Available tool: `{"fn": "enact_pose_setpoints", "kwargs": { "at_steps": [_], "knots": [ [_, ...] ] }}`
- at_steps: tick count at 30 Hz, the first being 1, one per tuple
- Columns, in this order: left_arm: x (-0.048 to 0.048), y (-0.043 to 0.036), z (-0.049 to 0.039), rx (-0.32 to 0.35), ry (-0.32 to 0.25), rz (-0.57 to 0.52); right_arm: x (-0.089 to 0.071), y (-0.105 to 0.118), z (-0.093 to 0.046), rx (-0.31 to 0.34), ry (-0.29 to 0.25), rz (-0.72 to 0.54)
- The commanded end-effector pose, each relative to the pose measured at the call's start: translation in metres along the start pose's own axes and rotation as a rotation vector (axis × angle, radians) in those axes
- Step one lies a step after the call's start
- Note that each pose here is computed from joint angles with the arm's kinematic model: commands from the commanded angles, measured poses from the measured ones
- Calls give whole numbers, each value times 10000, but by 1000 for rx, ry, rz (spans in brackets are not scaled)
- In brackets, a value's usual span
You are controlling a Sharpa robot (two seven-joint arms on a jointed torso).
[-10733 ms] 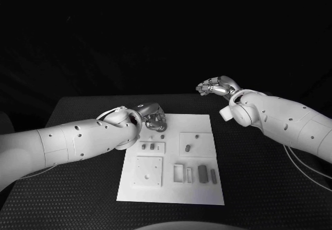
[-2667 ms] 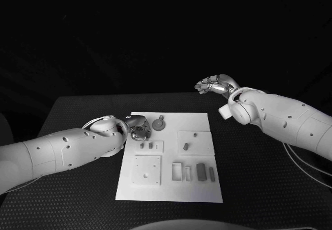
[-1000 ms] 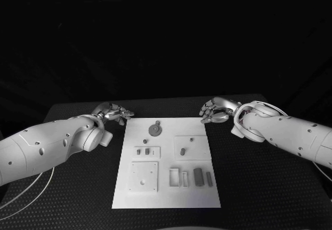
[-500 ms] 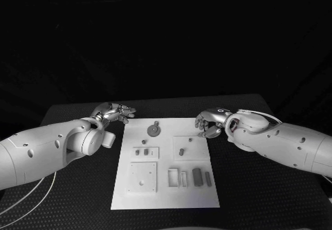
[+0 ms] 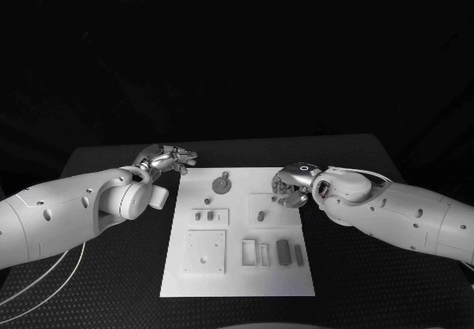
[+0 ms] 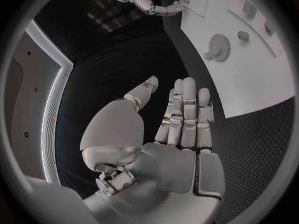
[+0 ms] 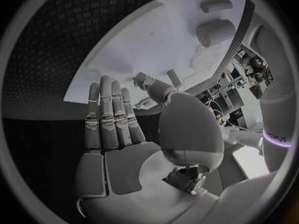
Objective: Assemble the parts on the task board
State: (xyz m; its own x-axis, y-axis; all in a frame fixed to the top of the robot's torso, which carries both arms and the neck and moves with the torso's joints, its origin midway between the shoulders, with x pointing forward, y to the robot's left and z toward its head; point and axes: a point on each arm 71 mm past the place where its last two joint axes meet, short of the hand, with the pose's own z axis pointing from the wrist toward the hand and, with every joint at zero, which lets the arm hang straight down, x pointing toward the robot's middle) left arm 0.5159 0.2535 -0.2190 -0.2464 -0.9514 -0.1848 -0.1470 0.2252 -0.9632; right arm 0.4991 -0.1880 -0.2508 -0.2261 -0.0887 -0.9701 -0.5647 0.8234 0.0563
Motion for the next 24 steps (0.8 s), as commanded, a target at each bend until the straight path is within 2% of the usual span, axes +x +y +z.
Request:
{"fn": "enact_pose_setpoints", "kwargs": {
  "at_steps": [1, 24],
  "knots": [
    [31, -23, 6, 17, 22, -17, 14, 49, 14, -8, -2, -42],
    [34, -15, 14, 8, 30, -20, 134, 206, 82, -40, 20, -83]
  ]
}}
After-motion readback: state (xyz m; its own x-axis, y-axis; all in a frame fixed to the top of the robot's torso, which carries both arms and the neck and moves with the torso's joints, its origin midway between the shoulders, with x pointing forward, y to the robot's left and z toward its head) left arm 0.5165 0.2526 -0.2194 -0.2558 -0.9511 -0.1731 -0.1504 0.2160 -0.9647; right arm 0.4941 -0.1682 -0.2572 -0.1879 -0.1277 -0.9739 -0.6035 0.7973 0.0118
